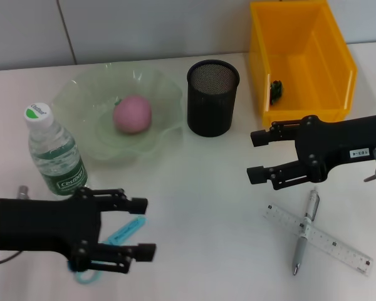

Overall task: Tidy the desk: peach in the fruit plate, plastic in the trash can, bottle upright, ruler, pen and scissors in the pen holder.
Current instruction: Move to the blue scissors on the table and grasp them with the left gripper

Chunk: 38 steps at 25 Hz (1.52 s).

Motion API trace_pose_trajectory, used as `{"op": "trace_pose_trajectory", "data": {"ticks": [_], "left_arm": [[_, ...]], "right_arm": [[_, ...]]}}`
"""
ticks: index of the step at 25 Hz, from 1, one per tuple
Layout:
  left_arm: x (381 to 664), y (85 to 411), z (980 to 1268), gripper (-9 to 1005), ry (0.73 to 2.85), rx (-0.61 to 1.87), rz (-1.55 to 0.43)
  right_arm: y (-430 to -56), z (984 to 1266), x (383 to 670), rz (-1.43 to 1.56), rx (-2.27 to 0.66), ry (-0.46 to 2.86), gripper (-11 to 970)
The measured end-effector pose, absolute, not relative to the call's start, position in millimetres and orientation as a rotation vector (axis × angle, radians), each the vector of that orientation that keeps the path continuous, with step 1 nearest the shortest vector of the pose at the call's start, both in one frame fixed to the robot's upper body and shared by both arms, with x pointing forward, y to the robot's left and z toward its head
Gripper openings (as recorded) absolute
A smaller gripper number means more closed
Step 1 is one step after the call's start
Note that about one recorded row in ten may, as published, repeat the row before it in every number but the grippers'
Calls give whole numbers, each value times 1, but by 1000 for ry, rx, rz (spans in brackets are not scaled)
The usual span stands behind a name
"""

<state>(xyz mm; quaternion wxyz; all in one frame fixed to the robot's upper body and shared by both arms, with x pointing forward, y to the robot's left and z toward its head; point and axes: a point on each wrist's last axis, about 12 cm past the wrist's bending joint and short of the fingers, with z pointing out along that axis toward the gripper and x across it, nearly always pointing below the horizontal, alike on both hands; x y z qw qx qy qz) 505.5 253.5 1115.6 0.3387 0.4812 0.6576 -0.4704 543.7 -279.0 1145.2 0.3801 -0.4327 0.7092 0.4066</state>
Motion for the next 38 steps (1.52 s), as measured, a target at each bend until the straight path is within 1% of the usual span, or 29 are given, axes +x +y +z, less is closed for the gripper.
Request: {"op": "trace_pose_trajectory", "data": {"ticks": [4, 12, 18, 24, 28, 34, 38], "left_arm": [[507, 245, 1110, 798, 1737, 1288, -1202], [509, 244, 1109, 798, 1770, 1260, -1203], [516, 244, 1122, 798, 1833, 1273, -1190], [532, 229, 1158, 798, 2052, 1432, -1024], [542, 211, 1183, 798, 2235, 1510, -841], [544, 173, 1200, 797, 2420, 1598, -576], [546, 153, 1206, 797, 2480, 1595, -490]], "right_arm": [[-281, 1142, 543, 1026, -1116, 1848, 840], [-284, 1133, 531, 1067, -1205, 1894, 839], [-287, 1130, 525, 1072, -1306, 1916, 838], [-285, 1132, 531, 1043, -1361, 1938, 838], [-283, 1135, 535, 1029, -1377, 1935, 838], [-281, 1138, 538, 1016, -1390, 1927, 838], [-280, 1139, 540, 1004, -1397, 1921, 838]]}}
